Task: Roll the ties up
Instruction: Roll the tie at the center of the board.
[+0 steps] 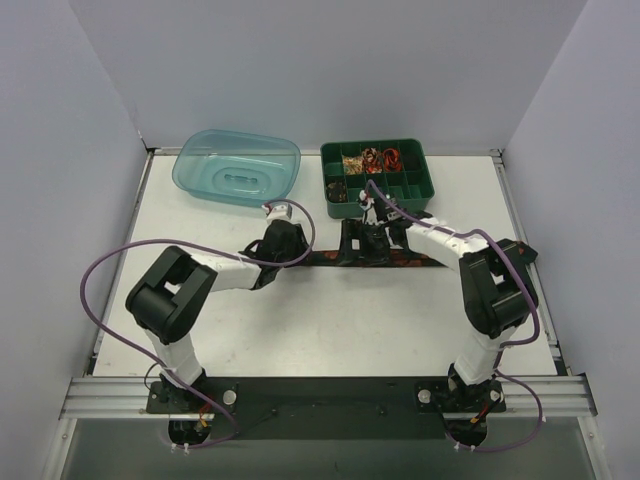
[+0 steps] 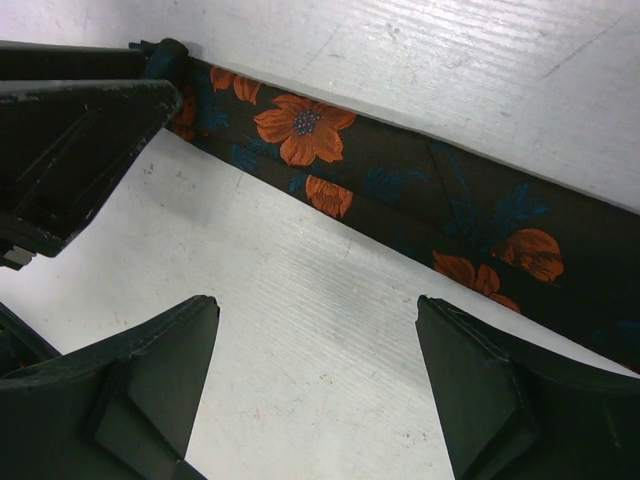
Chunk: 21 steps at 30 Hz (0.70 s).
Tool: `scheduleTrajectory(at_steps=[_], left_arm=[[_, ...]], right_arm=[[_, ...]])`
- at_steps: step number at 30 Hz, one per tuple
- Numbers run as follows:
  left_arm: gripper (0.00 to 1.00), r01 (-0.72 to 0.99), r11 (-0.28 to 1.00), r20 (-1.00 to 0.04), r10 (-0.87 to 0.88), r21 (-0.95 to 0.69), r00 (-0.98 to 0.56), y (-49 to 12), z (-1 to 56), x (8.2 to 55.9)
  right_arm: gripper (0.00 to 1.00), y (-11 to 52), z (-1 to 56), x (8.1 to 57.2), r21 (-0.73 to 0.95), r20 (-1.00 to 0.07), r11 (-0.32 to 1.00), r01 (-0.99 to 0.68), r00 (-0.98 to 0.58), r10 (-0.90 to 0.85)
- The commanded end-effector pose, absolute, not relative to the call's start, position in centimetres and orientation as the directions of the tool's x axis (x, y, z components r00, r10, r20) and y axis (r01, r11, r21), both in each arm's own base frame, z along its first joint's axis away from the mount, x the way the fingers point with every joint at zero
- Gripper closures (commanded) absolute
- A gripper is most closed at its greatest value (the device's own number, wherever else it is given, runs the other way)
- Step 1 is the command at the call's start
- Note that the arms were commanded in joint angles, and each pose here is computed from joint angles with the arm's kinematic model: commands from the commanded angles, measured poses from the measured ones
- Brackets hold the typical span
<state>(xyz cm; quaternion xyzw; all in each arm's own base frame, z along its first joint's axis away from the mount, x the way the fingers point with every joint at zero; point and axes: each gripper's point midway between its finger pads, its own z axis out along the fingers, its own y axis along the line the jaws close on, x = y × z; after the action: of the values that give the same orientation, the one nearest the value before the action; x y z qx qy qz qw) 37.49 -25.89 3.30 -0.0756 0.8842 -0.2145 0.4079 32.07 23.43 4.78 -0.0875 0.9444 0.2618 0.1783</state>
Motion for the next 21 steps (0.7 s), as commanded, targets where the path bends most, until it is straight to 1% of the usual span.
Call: scheduleTrajectory(at_steps=[1,11,21], left_arm=[[0.47,0.004,0.939,-0.646,-0.234,-0.345,-0.726,-23.5,2.0,34.8],[0.45,0.02,0.927,-0.682,-0.261,-0.374,-0.684,-23.0,4.9,35.0],[0.43,0.055,0.902,-0.739,-0.315,-0.429,-0.595,-21.9,9.4,35.3]], right_arm=[[0.17,24.8,6.4,32.5,0.473,-0.414,0.826,-0.306,-0.905,-0.098],[0.17,26.4,7.4,33.0,0.477,-0.424,0.813,-0.333,-0.898,-0.118],[0.18,28.1,8.3,33.4,0.479,-0.439,0.798,-0.366,-0.887,-0.144]])
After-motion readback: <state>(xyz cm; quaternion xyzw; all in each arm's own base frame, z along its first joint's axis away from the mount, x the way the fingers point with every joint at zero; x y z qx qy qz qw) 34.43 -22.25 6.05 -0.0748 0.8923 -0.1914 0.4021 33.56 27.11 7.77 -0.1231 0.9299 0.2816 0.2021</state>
